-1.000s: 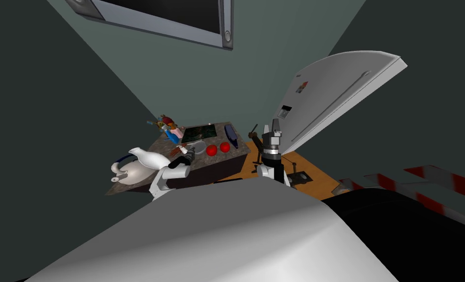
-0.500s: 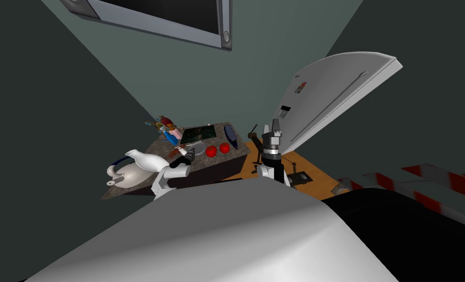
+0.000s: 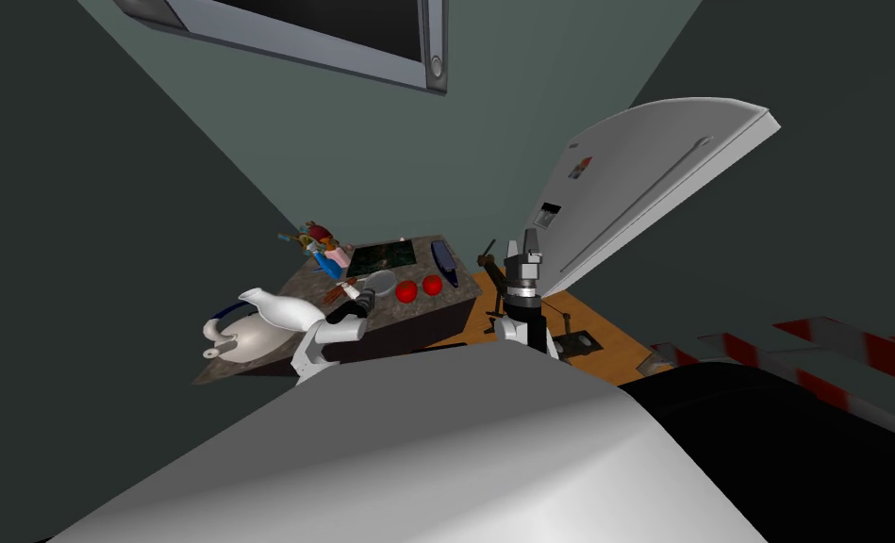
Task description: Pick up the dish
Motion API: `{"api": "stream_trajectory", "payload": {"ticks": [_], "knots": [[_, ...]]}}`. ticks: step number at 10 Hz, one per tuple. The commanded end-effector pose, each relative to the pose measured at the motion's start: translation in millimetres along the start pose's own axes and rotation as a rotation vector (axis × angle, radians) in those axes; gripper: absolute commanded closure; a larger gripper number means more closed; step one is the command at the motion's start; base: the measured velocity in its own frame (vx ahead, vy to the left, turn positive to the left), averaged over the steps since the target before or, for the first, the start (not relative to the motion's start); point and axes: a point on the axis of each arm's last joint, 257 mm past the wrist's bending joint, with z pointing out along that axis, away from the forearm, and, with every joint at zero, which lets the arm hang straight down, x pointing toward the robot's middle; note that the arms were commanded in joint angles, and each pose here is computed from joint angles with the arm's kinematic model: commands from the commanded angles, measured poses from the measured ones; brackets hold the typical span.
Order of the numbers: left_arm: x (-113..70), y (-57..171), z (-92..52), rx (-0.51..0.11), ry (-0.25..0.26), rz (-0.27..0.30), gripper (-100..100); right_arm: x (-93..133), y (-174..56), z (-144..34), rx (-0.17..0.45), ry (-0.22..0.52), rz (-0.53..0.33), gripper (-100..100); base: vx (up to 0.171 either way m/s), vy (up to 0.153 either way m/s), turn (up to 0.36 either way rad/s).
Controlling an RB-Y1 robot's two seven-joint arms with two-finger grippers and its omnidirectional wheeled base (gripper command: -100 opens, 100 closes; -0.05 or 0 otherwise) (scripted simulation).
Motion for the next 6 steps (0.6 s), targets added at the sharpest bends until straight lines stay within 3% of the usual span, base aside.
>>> {"api": "stream_trajectory", "payload": {"ticks": [1, 2, 3, 5, 6], "knots": [[0.0, 0.0, 0.0, 0.0, 0.0, 0.0, 100, 0.0, 0.0, 0.0, 0.0, 0.0, 0.0, 0, 0.0, 0.0, 0.0], [0.0, 0.2, 0.0, 0.0, 0.0, 0.0, 0, 0.0, 0.0, 0.0, 0.0, 0.0, 0.0, 0, 0.0, 0.0, 0.0], [2.1, -3.2, -5.5, 0.002, 0.003, 0.004, 100, 0.0, 0.0, 0.0, 0.0, 0.0, 0.0, 0, -0.019, -0.004, 0.034], [2.6, -4.0, -7.1, 0.004, 0.005, 0.004, 100, 0.0, 0.0, 0.0, 0.0, 0.0, 0.0, 0, -0.033, -0.003, 0.026], [2.6, -3.7, -7.5, 0.002, 0.005, 0.004, 0, 0.0, 0.0, 0.0, 0.0, 0.0, 0.0, 0, 0.0, 0.0, 0.0]]}}
